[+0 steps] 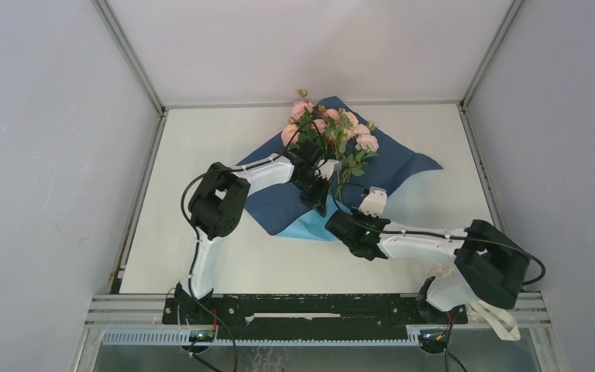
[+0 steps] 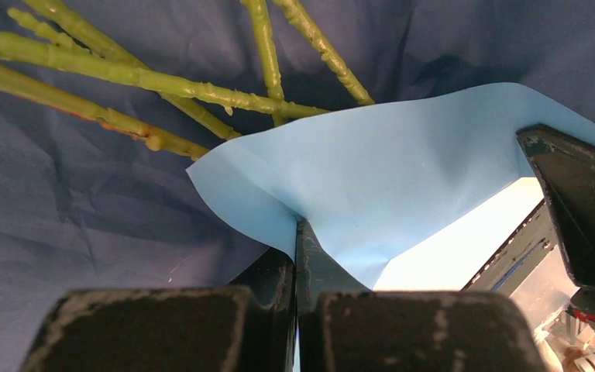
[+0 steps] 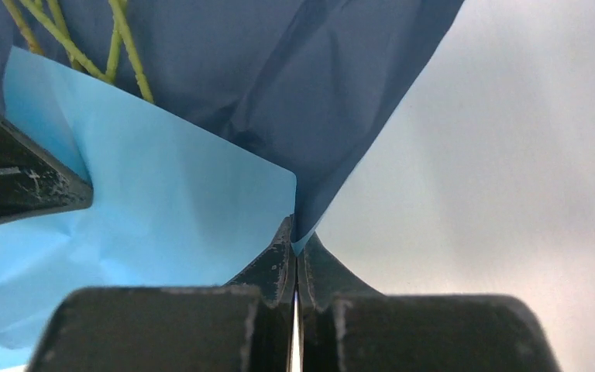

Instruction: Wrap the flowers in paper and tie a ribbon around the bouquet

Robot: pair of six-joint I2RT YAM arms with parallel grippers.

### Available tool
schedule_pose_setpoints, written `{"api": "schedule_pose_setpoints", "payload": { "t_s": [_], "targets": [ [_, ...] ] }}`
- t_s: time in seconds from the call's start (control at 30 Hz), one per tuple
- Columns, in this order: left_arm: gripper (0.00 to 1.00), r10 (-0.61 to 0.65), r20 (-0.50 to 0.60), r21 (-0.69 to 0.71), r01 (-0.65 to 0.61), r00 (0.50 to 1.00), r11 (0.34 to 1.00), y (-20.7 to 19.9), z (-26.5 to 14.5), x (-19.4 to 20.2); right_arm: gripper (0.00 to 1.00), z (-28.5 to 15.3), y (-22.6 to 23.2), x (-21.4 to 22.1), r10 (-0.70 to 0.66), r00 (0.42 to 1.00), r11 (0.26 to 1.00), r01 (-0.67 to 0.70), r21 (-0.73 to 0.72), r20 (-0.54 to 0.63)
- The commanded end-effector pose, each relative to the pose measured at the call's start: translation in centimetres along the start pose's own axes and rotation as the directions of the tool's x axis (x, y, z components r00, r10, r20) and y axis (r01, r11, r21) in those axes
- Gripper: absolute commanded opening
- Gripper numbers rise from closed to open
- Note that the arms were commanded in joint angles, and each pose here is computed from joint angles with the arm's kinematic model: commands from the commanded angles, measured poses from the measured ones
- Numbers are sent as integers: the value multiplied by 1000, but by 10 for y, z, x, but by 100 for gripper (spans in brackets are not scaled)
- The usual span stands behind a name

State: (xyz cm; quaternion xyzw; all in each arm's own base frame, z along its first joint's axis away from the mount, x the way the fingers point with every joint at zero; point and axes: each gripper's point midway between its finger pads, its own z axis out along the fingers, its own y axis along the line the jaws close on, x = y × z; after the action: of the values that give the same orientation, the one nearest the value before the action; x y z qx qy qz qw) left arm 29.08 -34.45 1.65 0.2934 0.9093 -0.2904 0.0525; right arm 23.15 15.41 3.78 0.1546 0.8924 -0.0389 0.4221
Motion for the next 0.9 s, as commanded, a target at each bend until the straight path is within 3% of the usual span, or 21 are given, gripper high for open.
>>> {"api": "schedule_pose_setpoints", "payload": {
  "t_s": [0.0,0.17,0.23,0.4,0.67,0.87],
  "targets": [
    [0,6,-4,-145,-7,1000,989,45,12,-2,0,-6,-16,-22,-279,955,955,265,134,96],
    [0,1,-12,-136,-3,1000,991,46,15,-1,0,-16,31,-28,-480,861,875,484,18,168],
    [0,1,-14,-134,-3,1000,991,46,17,0,0,-23,49,-32,-569,794,810,586,-20,214],
    [0,-8,-20,-130,6,1000,992,48,19,1,0,-38,89,-30,-660,683,690,716,-106,313],
    [0,-21,-18,-128,19,1000,992,48,19,2,0,-41,135,-14,-689,635,605,769,-205,349],
    [0,-34,-18,-94,32,999,995,46,15,3,0,-29,144,23,-734,608,536,792,-292,303]
  ]
}}
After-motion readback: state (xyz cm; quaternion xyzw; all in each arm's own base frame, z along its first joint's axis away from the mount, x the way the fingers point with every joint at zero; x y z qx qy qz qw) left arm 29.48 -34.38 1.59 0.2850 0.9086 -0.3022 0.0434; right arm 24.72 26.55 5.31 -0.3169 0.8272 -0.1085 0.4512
